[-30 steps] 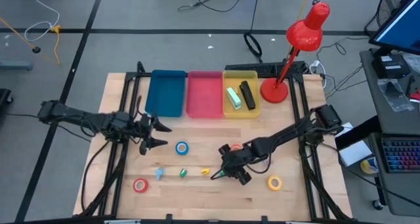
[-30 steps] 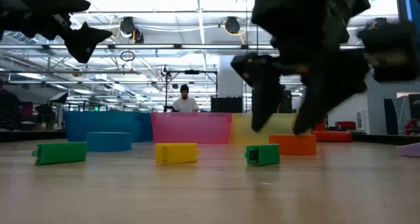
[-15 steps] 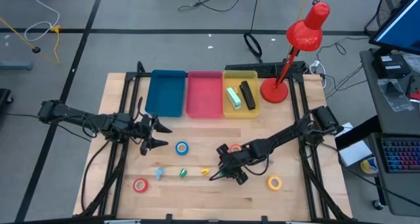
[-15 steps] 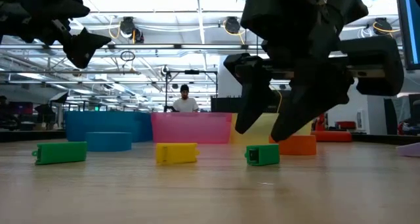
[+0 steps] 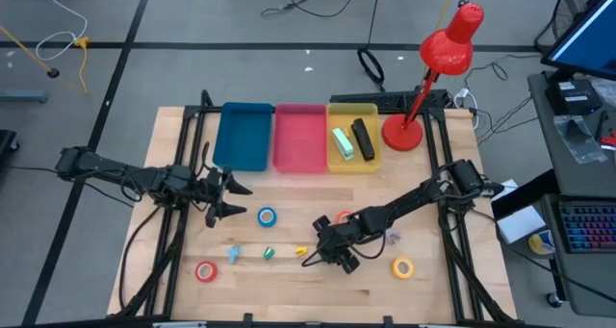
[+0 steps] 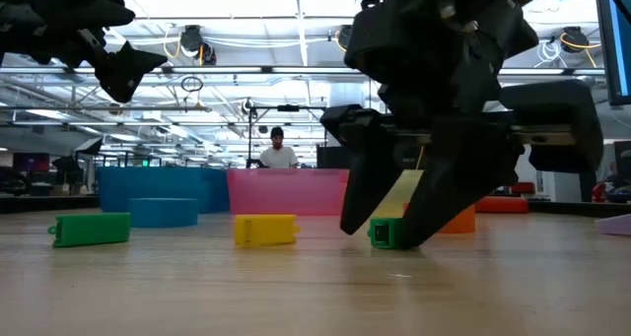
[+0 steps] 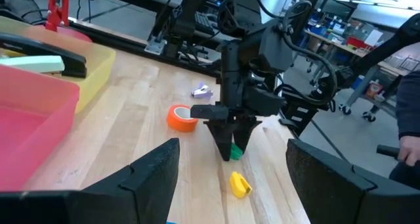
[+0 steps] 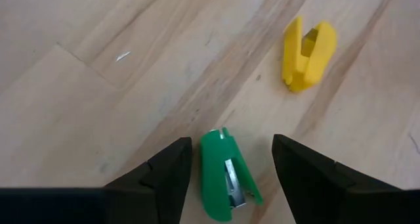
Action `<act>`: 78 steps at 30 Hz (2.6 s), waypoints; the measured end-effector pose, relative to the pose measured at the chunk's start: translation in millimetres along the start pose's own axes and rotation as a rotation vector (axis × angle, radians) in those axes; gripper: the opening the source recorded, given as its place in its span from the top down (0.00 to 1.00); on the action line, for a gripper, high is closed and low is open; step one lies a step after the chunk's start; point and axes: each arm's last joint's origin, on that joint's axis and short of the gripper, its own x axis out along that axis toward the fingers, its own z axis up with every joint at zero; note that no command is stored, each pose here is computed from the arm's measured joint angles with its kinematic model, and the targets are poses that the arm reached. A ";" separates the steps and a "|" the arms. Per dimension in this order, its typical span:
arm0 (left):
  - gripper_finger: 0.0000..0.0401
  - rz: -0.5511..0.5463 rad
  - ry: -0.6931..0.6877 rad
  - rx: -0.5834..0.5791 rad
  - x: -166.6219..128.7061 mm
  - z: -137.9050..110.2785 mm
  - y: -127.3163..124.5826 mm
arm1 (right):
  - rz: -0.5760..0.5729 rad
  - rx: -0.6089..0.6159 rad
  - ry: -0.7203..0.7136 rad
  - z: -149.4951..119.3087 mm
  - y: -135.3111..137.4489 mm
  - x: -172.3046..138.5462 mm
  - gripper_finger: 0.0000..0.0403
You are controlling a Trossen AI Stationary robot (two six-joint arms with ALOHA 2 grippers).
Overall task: Pick and place Stapler, Stapler remover, tape
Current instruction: Put the green stapler into the yellow bin
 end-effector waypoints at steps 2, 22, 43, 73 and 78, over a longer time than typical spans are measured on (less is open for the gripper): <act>0.32 0.000 0.002 0.000 0.0 -0.2 0.0 | 0.001 0.001 0.004 -0.6 -0.3 0.1 0.52; 0.32 0.000 0.001 0.010 0.0 0.0 0.0 | -0.029 0.005 0.000 3.7 -2.4 -16.2 0.85; 0.32 -0.009 -0.024 0.011 0.0 2.7 -0.9 | -0.770 0.505 -0.081 -50.9 -157.4 -192.0 0.83; 0.32 -0.009 -0.024 0.049 0.0 2.7 -1.0 | -0.805 1.039 0.093 -183.4 -241.2 -149.8 0.81; 0.32 -0.009 -0.024 0.055 0.0 2.6 -0.9 | -0.822 1.041 0.101 -185.2 -242.3 -149.2 0.78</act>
